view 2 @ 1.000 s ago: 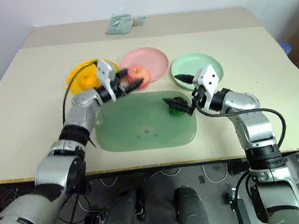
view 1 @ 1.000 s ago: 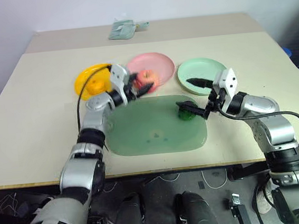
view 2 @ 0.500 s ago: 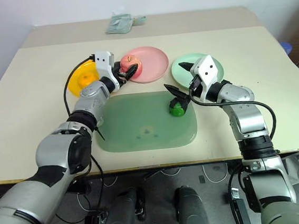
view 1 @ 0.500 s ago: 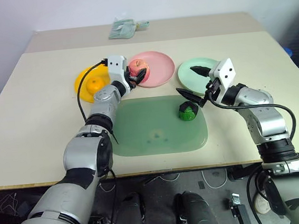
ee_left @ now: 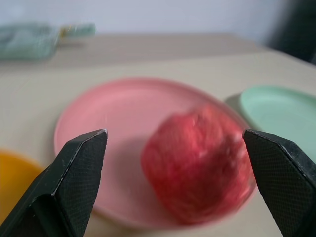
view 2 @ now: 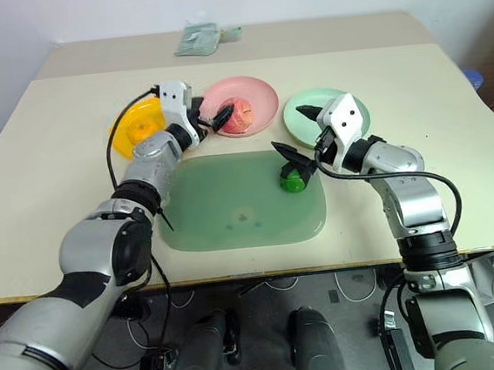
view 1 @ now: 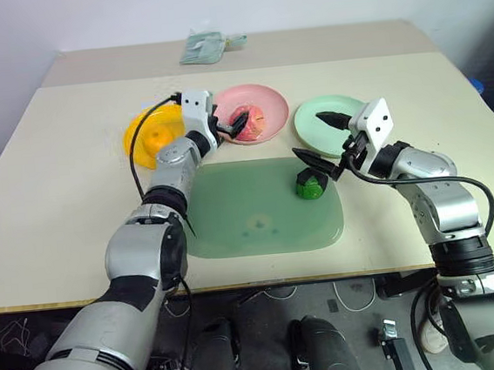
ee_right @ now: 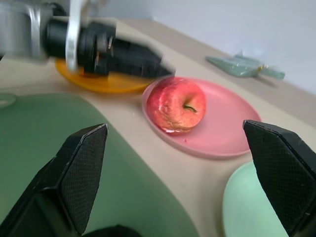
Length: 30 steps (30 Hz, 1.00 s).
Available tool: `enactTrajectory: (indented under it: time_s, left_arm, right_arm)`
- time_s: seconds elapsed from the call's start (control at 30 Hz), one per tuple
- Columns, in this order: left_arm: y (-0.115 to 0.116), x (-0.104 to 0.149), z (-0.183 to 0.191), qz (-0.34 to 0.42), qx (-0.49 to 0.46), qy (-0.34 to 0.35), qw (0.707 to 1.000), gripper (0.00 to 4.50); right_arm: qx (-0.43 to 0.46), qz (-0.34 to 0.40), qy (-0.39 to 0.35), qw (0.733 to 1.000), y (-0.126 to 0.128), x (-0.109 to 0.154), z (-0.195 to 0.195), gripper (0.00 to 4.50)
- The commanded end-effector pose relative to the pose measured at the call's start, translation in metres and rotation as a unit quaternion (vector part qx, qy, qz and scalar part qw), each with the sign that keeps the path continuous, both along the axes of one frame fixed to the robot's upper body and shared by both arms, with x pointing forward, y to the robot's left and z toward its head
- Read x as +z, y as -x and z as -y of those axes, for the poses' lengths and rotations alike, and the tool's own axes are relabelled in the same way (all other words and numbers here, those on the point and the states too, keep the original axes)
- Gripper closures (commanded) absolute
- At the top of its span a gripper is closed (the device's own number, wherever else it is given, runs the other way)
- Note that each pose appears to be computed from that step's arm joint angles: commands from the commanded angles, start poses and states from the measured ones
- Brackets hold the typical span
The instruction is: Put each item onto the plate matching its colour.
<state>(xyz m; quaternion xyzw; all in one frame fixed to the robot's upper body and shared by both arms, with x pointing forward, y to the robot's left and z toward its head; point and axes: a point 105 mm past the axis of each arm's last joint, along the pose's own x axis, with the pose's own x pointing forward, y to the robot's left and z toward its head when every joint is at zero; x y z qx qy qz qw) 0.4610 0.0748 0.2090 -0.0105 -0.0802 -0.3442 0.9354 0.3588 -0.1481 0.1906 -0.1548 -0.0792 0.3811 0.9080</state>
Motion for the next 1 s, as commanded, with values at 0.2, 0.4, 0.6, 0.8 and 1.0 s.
enactTrajectory:
  time_s: [0.2,0.4,0.6,0.8,1.0]
  left_arm:
    - [0.089,0.004,-0.039,0.049,-0.286,-0.059,0.955,0.04]
    - [0.136,-0.016,-0.068,0.014,-0.315,-0.085,0.945,0.04]
    - [0.164,-0.029,-0.077,-0.012,-0.328,-0.114,0.938,0.04]
    - [0.169,-0.031,-0.086,-0.019,-0.307,-0.113,0.945,0.04]
    - [0.171,-0.035,-0.087,-0.017,-0.295,-0.117,0.948,0.0]
  right_arm:
    - [0.029,-0.065,0.065,0.995,0.013,-0.028,0.003,0.0]
    - [0.025,-0.09,0.076,0.993,0.007,-0.038,0.006,0.0]
    - [0.049,-0.127,0.073,0.988,0.011,-0.05,-0.001,0.0]
    - [0.048,-0.128,0.074,0.988,0.009,-0.049,-0.001,0.0]
    - [0.038,-0.129,0.089,0.987,0.007,-0.055,0.0,0.88]
